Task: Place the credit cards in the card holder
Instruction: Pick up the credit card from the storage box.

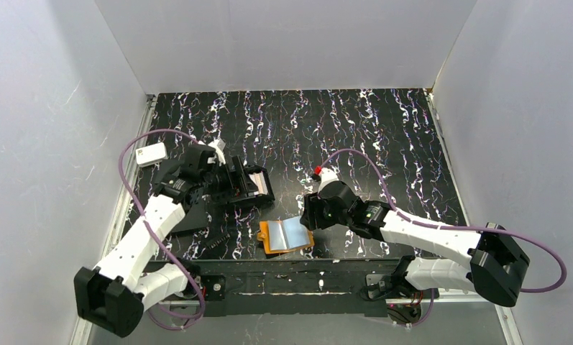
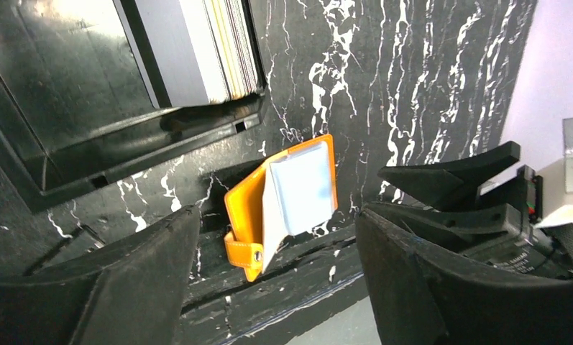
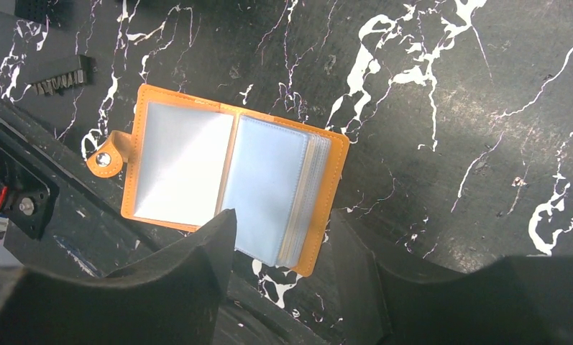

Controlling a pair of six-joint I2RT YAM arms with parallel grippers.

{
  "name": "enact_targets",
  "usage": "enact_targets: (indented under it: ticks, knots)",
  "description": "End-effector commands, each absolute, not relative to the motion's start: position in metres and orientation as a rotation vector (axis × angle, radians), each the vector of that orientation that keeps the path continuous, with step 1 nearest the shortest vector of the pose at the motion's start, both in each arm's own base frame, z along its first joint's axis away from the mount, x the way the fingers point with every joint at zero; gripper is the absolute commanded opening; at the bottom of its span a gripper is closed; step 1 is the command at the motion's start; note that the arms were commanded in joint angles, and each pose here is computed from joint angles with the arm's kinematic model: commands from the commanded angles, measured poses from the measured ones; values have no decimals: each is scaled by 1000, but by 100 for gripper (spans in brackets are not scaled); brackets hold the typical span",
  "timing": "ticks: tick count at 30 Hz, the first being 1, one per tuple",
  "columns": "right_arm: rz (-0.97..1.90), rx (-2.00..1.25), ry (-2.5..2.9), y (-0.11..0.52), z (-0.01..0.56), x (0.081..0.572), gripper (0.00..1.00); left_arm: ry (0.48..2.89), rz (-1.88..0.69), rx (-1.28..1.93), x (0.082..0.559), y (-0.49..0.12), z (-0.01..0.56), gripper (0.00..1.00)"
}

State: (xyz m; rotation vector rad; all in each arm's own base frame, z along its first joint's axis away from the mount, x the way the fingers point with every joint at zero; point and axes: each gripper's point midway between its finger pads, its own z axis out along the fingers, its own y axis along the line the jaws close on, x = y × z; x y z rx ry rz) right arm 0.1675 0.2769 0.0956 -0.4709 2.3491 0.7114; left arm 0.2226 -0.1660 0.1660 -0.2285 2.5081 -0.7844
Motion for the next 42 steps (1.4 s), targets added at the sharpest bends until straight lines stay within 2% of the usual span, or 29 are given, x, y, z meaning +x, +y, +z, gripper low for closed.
enact_targets:
  ticks: [1,3,8,13,28,34,42]
  knots:
    - [719,-479,2302,282,104,176,60,2493,-717,-151,249,-166,171,73]
    - [727,-491,2290,288,107,180,60,2519,-644,-128,261,-163,161,71]
    - [781,-521,2268,308,117,188,60,2609,-575,-132,283,-167,136,78]
    - [836,-527,2279,319,113,188,60,2625,-536,-161,303,-171,120,93]
    - [891,-502,2272,324,113,198,60,2733,-473,-181,316,-179,68,97]
    - [897,-490,2273,321,113,198,60,2728,-614,-179,316,-198,67,96]
    - [900,-481,2271,319,114,199,60,2701,-663,-180,317,-203,72,77]
